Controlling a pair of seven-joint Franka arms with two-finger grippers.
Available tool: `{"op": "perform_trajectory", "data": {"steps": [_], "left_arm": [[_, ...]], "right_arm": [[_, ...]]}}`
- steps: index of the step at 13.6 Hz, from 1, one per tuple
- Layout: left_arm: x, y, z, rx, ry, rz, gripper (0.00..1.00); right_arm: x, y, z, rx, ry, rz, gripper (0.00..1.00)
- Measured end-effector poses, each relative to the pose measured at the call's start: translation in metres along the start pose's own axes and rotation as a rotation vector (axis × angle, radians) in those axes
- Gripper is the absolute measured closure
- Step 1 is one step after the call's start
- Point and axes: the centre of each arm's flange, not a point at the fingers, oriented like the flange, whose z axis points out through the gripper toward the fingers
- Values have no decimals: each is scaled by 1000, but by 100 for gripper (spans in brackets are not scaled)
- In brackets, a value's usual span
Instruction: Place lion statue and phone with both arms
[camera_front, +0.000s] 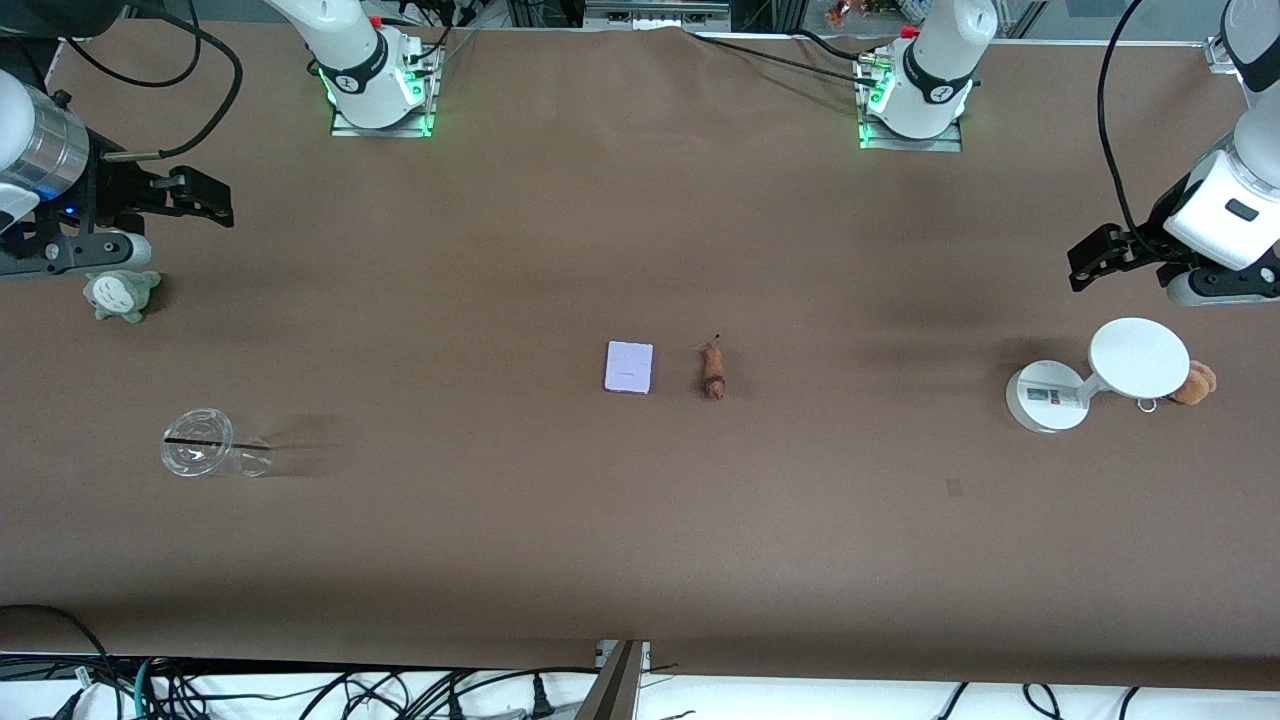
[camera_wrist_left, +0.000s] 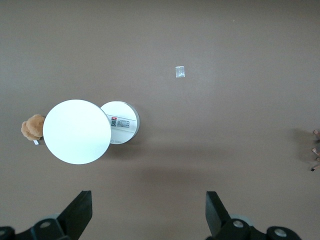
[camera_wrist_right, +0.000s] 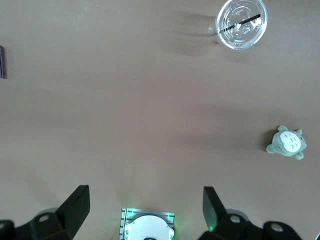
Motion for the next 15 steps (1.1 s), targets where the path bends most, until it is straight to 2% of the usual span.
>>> {"op": "perform_trajectory", "data": {"steps": [6, 15], "left_arm": [[0, 0, 0, 0, 0, 8, 0], [0, 1, 0, 0, 4, 33, 0]], "right_arm": [[10, -2, -6, -1, 34, -6, 0], [12, -1, -7, 0, 37, -5, 0]]}}
